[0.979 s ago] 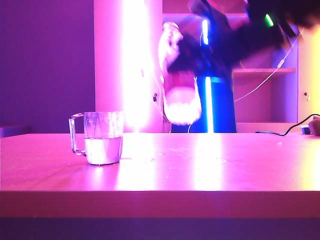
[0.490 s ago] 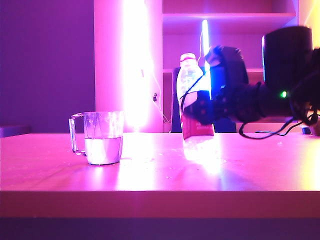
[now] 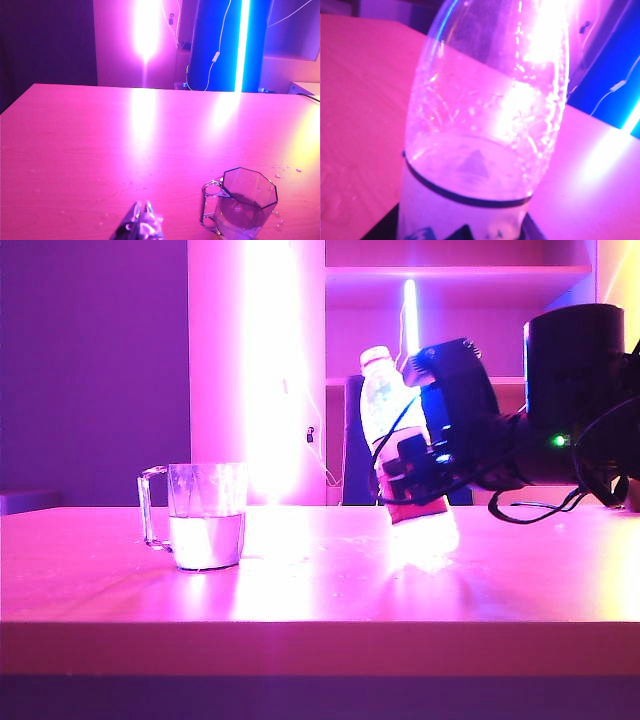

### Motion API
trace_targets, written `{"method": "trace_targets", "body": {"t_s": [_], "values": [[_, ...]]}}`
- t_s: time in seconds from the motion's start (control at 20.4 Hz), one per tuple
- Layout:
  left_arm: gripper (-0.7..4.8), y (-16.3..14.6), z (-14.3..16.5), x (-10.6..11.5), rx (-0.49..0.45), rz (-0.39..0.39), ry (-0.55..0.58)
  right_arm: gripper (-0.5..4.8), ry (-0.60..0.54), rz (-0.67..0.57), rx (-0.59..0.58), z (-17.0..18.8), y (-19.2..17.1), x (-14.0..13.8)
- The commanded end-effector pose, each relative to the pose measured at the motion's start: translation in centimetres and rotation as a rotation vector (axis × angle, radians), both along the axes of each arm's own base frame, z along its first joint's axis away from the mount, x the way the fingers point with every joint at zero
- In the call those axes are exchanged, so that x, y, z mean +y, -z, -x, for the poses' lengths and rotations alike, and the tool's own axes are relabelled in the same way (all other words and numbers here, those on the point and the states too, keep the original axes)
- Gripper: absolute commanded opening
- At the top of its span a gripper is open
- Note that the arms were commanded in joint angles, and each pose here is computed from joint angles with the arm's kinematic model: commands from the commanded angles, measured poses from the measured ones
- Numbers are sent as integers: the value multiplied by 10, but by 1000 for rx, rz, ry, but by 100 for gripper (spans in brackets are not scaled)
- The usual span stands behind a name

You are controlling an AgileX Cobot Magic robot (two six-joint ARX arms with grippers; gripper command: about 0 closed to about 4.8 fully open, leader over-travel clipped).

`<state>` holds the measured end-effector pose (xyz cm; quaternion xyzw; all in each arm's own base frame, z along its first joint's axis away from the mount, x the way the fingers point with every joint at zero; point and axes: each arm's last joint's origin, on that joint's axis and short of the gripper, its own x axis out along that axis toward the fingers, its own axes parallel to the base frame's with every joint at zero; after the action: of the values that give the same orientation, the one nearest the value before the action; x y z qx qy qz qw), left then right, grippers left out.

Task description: Pick up the mineral water bottle on the table and pour water into the mug until it's half full.

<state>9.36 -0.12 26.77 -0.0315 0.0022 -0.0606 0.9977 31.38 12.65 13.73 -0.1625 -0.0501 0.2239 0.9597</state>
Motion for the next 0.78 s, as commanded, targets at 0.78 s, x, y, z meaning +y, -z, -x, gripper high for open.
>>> {"method": "trace_targets", "body": {"t_s": [0.78], "values": [[-5, 1, 1, -1, 15, -44, 31, 288, 18, -142, 5, -16, 16, 8]]}}
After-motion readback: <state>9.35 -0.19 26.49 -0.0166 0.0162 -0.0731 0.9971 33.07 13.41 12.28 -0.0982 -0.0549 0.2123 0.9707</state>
